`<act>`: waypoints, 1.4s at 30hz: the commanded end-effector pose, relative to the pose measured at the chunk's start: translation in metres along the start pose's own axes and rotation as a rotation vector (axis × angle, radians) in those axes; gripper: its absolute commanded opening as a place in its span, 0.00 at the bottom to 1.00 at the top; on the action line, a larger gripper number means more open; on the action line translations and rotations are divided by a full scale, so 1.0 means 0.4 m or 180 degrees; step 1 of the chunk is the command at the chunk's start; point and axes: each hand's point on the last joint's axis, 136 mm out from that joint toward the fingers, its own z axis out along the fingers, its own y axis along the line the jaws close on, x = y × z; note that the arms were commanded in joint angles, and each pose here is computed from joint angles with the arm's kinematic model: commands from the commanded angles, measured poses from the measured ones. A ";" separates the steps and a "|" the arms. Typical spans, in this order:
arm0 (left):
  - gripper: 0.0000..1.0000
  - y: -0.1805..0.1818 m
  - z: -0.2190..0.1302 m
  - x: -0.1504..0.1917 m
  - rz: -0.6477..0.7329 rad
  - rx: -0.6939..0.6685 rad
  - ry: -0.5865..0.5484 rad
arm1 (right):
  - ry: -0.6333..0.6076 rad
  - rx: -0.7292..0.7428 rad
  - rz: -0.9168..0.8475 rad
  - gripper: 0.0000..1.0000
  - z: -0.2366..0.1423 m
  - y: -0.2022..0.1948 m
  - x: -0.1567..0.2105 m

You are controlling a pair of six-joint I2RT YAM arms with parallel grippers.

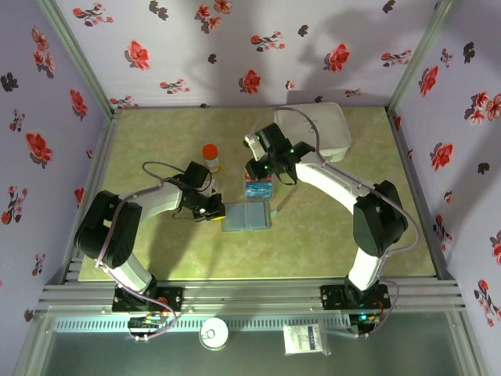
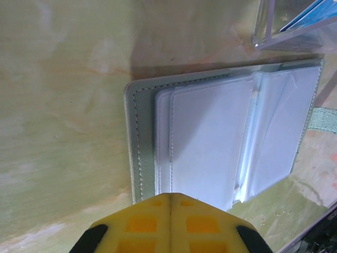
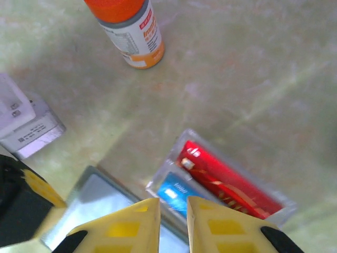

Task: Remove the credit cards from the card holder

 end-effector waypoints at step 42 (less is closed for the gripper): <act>0.00 0.076 0.040 0.014 -0.0047 -0.0219 0.0064 | 0.1120 0.0208 0.1684 0.26 0.178 0.129 0.372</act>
